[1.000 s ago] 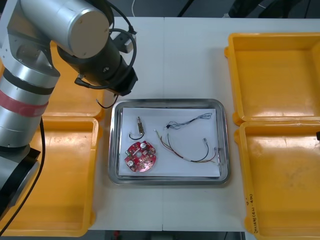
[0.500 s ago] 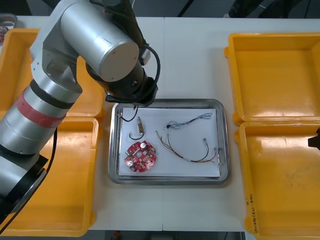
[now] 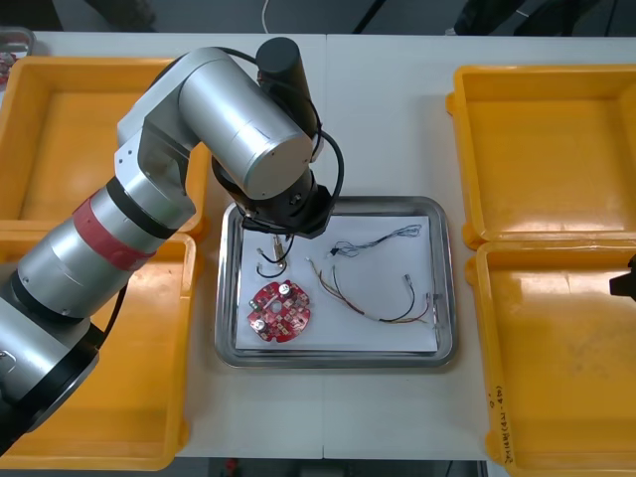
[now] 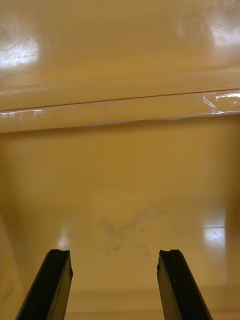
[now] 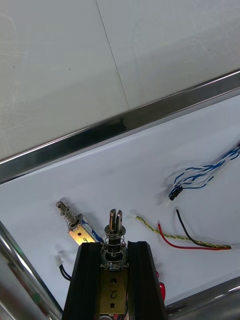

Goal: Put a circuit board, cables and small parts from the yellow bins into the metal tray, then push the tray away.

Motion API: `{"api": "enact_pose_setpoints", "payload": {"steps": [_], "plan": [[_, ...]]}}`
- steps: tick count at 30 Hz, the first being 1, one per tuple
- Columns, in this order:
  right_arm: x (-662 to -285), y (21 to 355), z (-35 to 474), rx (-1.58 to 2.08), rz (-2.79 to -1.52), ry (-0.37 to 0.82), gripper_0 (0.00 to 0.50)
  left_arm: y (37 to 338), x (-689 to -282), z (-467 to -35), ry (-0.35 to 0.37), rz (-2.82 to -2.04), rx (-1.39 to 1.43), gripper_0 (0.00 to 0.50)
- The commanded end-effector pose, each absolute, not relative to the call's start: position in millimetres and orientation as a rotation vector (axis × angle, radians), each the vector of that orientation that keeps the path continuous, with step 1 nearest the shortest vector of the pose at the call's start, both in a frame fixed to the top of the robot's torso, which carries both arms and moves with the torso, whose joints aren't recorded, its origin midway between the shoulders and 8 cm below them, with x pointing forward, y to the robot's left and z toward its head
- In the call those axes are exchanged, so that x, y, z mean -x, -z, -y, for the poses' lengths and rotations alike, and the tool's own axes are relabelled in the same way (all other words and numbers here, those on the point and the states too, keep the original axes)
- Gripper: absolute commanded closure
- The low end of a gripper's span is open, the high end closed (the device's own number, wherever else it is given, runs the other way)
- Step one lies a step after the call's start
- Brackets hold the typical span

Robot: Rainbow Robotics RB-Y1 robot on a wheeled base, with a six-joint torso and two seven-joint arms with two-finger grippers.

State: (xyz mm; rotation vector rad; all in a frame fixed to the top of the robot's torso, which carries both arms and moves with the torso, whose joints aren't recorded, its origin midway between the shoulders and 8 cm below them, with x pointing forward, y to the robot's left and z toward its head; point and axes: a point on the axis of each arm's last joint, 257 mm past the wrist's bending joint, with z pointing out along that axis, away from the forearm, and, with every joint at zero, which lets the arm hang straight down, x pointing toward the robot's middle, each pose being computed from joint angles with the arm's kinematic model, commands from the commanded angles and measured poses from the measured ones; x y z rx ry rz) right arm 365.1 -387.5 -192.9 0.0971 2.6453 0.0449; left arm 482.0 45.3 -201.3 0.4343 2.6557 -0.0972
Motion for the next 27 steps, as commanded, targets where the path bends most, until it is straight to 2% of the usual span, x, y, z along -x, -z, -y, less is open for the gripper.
{"api": "enact_pose_setpoints", "payload": {"steps": [1,6,14,27], "plan": [[-360.9,183.9,396.7,-0.049,-2.657,0.01,0.0,195.7,-489.2,-17.3,0.139,-2.62,-0.39,0.5],[-360.3,179.0,399.2,-0.036,-2.658,0.019,0.0,209.6,-490.3,-14.6,0.136,-2.628,-0.393,0.5],[-357.0,167.2,393.2,-0.093,-2.664,-0.051,0.0,230.2,-491.7,-13.6,0.14,-2.627,-0.39,0.499],[-357.7,152.6,409.4,-0.097,-2.643,0.004,0.0,242.2,-487.7,-17.8,0.127,-2.64,-0.382,0.498]]}}
